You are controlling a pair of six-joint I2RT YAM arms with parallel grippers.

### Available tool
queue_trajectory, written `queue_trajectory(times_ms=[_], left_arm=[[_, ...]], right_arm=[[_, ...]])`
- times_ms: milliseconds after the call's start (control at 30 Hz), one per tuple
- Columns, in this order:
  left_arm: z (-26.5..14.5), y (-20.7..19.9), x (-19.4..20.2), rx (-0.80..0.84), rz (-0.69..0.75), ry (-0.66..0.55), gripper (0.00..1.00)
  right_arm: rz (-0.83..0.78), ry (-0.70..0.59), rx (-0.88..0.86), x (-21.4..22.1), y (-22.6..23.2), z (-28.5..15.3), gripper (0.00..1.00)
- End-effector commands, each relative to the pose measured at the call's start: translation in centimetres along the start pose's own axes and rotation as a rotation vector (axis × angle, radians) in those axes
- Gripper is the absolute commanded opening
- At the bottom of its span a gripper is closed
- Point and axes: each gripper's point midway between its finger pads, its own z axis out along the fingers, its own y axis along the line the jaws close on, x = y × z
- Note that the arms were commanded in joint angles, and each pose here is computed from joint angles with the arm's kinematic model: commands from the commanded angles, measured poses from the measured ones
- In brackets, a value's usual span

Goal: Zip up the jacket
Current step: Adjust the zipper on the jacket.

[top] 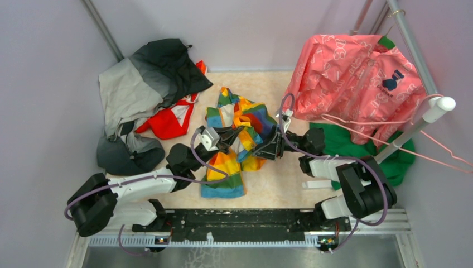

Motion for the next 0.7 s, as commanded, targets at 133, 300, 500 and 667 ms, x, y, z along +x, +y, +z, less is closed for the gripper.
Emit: queue_trajectory(times_ms=[133,300,500,667], left_arm=[[0.4,0.6,-2.3,-0.028,-0.026,-0.067,0.00],[0.4,1.3,-2.0,-0.055,-0.006,-0.051,0.00],[0.2,1.5,-1.7,-0.053,-0.001,-0.039,0.00],[0.2,1.4,-1.4,-0.046,-0.005,-0.034,0.00]], right_arm=[[-0.059,-0.047,-0.040,-1.6,1.6,0.1,0.35],[-0.042,-0.021,-0.028,-1.2,1.5,0.0,0.35],[-0.030,-0.016,-0.013,-1.1,1.3,-0.1,0.28],[-0.011,-0.015,-0.005,-1.1,1.1,0.0,0.20]])
